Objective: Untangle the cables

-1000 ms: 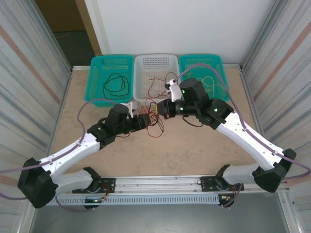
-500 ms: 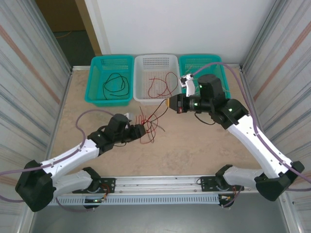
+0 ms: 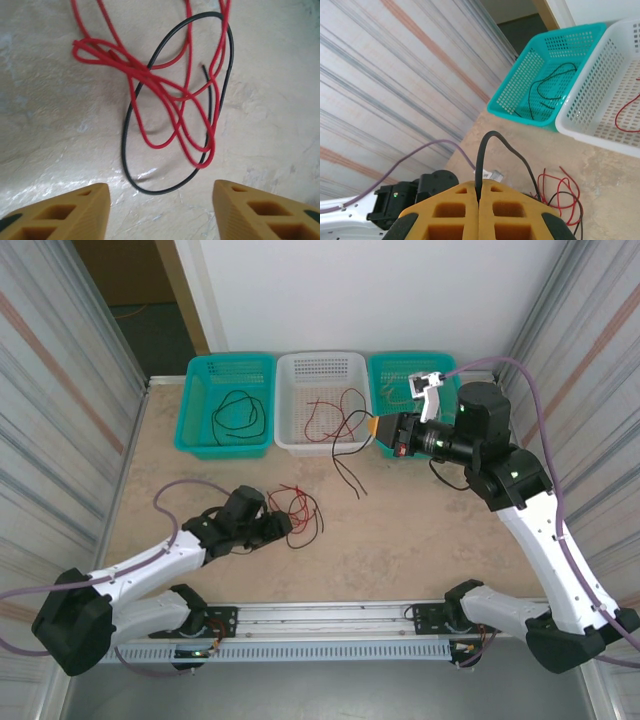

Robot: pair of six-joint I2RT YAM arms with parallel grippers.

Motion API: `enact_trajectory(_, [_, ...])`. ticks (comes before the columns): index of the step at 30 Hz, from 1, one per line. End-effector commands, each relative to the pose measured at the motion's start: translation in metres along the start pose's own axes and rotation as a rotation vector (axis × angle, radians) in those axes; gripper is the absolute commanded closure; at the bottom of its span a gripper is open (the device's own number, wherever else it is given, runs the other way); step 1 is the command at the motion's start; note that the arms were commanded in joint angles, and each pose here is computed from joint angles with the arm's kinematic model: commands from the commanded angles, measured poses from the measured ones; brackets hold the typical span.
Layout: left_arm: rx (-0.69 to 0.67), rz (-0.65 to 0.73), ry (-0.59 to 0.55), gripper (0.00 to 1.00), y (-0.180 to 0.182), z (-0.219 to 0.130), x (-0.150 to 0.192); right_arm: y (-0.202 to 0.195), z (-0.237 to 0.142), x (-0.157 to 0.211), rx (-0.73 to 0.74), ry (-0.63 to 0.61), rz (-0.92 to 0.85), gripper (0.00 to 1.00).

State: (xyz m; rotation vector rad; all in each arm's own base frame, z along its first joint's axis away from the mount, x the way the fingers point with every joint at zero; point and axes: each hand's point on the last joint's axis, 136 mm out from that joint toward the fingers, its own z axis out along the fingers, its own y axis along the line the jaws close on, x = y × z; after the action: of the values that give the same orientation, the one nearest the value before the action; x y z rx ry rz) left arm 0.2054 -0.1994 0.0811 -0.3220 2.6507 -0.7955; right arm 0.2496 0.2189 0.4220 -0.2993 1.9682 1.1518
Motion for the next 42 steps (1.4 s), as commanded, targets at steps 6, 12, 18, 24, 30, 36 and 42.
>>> enact_trajectory(6, [0.209, 0.226, -0.288, 0.20, -0.095, -0.126, -0.070, 0.007, 0.012, 0.009, -0.077, 0.073, 0.038, 1.00])
enact_trajectory(12, [0.398, 0.441, -0.352, 0.18, -0.165, -0.184, -0.088, 0.017, 0.030, 0.024, -0.142, 0.155, 0.043, 1.00])
enact_trajectory(18, [0.491, 0.621, -0.339, 0.21, -0.202, -0.190, -0.088, 0.036, 0.040, 0.039, -0.216, 0.227, 0.029, 1.00])
enact_trajectory(24, [0.565, 0.720, -0.293, 0.29, -0.216, -0.183, -0.078, 0.048, 0.044, 0.044, -0.273, 0.255, 0.035, 1.00])
enact_trajectory(30, [0.499, 0.739, -0.268, 0.49, -0.203, -0.169, -0.077, 0.054, 0.047, 0.046, -0.310, 0.273, 0.037, 1.00])
enact_trajectory(36, [0.462, 0.738, -0.301, 0.65, -0.194, -0.169, -0.080, 0.056, 0.052, 0.050, -0.319, 0.289, 0.041, 1.00])
enact_trajectory(42, [0.456, 0.744, -0.307, 0.81, -0.190, -0.169, -0.078, 0.057, 0.054, 0.054, -0.326, 0.304, 0.043, 1.00])
